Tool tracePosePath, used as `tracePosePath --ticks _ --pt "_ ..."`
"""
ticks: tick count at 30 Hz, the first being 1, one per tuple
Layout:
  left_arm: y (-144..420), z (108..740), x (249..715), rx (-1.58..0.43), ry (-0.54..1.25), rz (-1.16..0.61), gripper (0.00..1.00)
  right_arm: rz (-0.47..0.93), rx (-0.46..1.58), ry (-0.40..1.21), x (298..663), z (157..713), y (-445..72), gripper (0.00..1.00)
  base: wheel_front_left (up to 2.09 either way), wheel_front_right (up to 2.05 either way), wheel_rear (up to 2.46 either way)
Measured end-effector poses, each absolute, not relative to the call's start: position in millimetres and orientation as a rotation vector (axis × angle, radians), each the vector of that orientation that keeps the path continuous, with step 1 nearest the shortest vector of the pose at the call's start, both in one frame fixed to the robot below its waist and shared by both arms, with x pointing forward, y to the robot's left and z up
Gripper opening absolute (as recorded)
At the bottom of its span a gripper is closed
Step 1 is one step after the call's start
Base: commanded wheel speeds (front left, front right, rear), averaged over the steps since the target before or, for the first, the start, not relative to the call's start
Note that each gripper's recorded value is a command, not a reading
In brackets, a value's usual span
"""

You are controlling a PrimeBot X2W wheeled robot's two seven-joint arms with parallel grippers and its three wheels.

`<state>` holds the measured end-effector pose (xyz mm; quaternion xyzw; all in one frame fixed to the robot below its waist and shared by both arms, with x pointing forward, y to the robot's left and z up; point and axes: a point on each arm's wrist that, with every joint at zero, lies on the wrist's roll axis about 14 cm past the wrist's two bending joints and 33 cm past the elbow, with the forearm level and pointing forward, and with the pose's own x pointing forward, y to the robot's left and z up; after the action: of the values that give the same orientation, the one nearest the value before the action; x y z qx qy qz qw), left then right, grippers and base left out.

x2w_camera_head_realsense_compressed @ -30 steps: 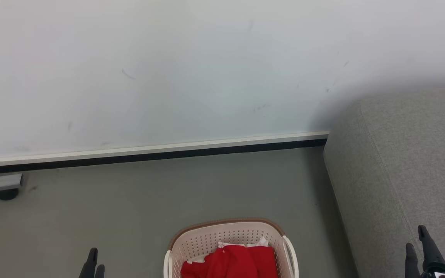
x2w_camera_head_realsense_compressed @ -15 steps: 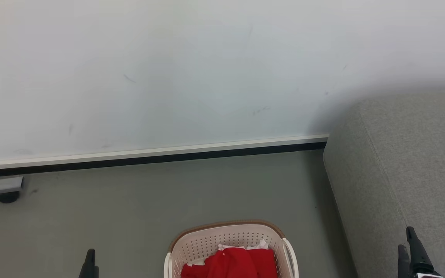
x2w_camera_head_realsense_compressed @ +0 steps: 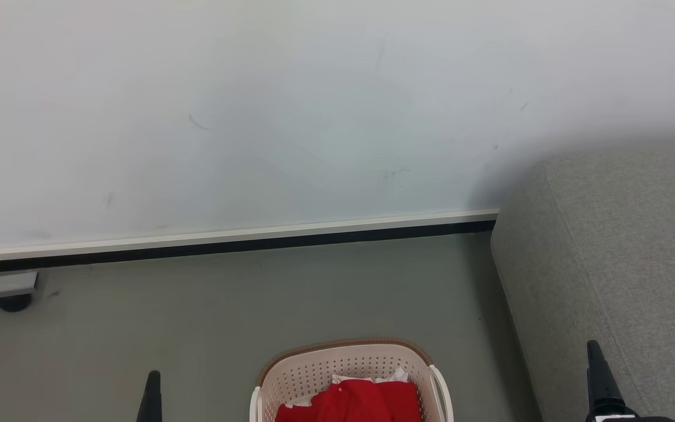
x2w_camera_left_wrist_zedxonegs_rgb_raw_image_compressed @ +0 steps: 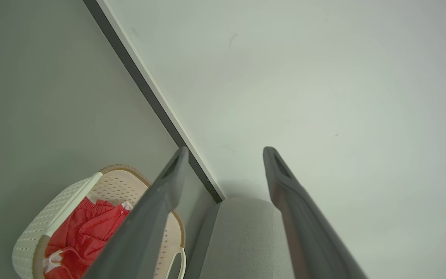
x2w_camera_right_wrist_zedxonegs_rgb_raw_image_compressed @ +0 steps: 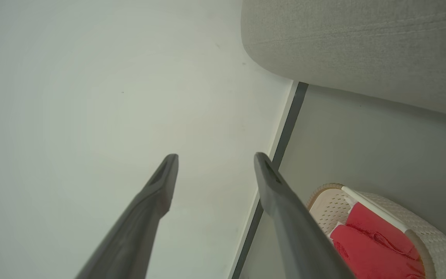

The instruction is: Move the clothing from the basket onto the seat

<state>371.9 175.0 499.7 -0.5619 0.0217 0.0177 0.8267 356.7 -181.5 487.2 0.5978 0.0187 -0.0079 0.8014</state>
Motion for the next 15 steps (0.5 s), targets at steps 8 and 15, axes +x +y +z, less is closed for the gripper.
tracePosePath --ticks 8,15 --pt "166 501 369 -1.042 0.045 0.010 1.00 0.040 1.111 0.074 355 485 -172 1.00 0.00 0.00 0.00" --pt "163 501 367 -0.933 0.040 -0.001 1.00 0.100 0.974 0.095 355 488 -161 1.00 0.00 0.00 0.00"
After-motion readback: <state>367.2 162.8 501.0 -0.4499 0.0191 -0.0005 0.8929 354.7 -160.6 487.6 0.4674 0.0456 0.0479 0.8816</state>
